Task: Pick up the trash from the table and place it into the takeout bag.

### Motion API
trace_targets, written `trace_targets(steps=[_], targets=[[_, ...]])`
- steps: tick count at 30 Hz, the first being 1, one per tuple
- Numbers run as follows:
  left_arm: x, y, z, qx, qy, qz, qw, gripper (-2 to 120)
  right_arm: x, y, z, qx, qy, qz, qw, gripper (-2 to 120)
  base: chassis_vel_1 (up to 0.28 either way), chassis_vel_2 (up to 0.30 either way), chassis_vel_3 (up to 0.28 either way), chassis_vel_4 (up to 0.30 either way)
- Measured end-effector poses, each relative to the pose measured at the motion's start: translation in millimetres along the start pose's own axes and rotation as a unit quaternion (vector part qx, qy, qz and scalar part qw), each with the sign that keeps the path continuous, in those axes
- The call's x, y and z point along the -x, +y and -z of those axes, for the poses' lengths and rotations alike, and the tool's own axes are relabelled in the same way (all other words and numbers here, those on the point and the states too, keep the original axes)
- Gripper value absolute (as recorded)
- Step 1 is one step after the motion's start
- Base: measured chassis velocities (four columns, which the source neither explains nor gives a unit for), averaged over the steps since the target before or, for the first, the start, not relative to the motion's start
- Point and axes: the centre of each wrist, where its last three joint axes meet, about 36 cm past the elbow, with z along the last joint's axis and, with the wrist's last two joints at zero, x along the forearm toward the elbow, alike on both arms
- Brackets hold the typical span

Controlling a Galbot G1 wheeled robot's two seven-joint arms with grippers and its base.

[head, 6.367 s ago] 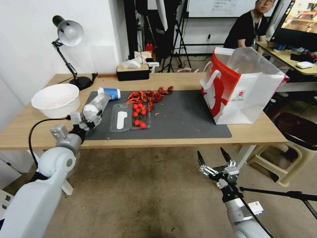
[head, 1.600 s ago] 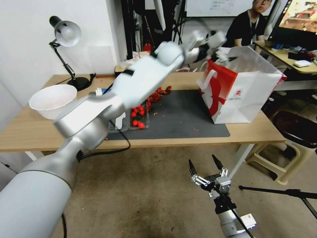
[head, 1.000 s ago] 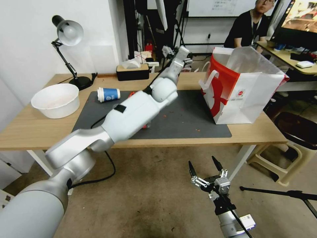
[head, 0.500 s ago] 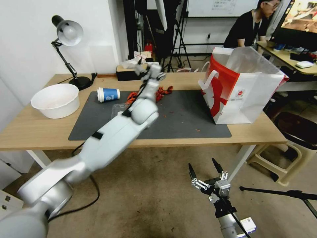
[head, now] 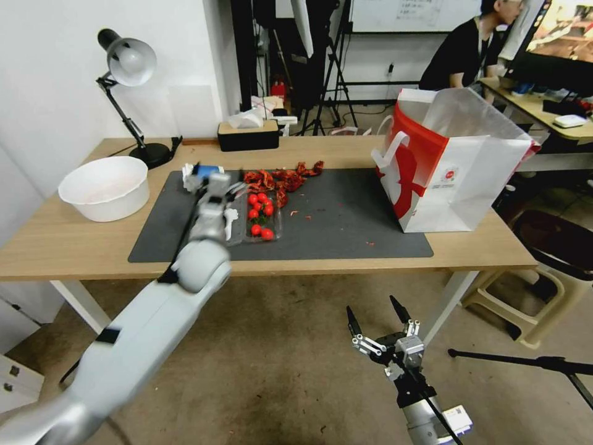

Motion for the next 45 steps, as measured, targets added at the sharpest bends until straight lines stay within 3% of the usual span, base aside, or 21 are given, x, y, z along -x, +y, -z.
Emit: trace_targets(steps=[9,13,18,28,39,45], targets=[[-32,5.3,-8.5,-0.023,0.005,0.023,0.9995,100,-3,0,0,0.001,0.002,-0.004,1.000,100,0.000,0.000,0.000,0.000],[-56,8.0,-21.2,-0.037,0.008,0.026,0.9990,100,-6,1,-1,0.002,0.002,-0.007,1.000,100,0.000,0.000,0.000,0.000],[-87,18.0,-39.9,-0.053,0.020,0.021,0.9982,100,-8,2,-2,0.004,0.003,-0.007,1.000,100,0.000,0.000,0.000,0.000],[-121,32.8,-52.1,-0.076,0.016,0.014,0.9969,100,-10,4,-4,0.004,0.005,-0.008,1.000,100,0.000,0.000,0.000,0.000],[-109,36.2,-49.1,-0.111,0.005,-0.007,0.9937,100,-13,7,-5,0.004,0.008,-0.008,1.000,100,0.000,0.000,0.000,0.000],[-67,63.8,-58.8,-0.093,-0.035,-0.050,0.9939,100,-14,7,-4,0.004,0.007,-0.007,1.000,100,0.000,0.000,0.000,0.000]])
